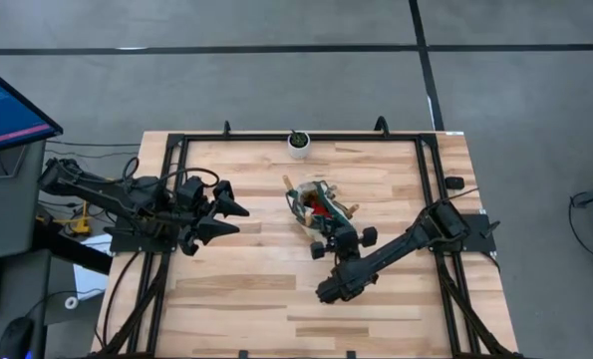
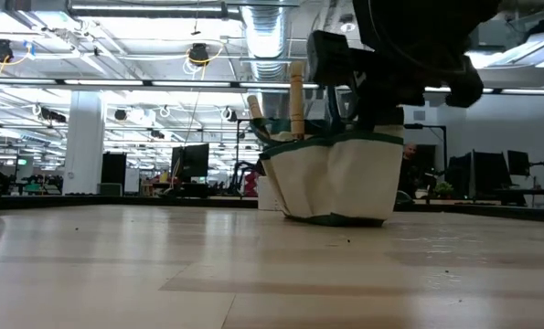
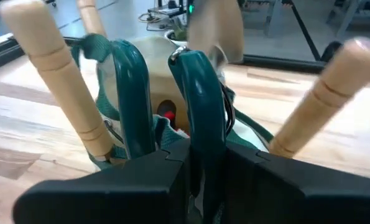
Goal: Pick & Place Garden tools in Gardening bag
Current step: Put the black shear scissors into the green gardening bag, then return to Home Position
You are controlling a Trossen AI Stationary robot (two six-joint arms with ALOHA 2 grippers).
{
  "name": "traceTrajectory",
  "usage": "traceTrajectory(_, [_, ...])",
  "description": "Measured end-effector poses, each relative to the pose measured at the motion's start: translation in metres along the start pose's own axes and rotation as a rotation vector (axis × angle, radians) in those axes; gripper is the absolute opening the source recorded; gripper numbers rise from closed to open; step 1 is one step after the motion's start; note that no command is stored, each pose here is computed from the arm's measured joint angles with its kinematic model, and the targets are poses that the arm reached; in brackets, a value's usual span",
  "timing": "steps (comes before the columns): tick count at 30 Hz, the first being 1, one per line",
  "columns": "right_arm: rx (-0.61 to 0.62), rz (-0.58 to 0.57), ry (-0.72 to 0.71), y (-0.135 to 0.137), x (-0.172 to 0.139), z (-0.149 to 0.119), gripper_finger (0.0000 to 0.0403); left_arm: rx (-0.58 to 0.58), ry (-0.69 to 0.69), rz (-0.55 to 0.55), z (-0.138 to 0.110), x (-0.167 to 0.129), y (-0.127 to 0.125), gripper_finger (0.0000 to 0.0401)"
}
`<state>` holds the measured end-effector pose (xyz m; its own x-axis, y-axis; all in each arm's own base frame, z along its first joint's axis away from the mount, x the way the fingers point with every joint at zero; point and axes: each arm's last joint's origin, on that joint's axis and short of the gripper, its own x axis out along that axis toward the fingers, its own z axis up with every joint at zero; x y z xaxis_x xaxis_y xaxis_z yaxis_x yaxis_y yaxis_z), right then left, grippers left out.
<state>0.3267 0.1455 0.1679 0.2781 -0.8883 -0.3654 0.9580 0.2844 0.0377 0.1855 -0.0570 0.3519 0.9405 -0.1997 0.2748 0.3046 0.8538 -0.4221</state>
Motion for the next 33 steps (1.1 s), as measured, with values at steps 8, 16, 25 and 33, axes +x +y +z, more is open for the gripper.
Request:
traceTrajectory(8, [0.040, -0.001, 0.031, 0.000, 0.001, -0.005, 0.0055, 0.000, 0.000, 0.000, 0.000, 0.000, 0.000, 0.0213])
traceTrajectory(16, [0.020, -0.004, 0.053, -0.003, -0.003, 0.001, 0.0178, 0.000, 0.000, 0.000, 0.000, 0.000, 0.000, 0.0213])
traceTrajectory(25, [-0.021, 0.024, 0.074, -0.016, -0.018, 0.039, 0.0271, 0.001, 0.000, 0.000, 0.000, 0.000, 0.000, 0.0213])
traceTrajectory(33, [0.001, 0.146, 0.024, -0.046, -0.041, 0.106, 0.0276, 0.001, -0.055, 0.046, 0.009, -0.008, 0.000, 0.0213])
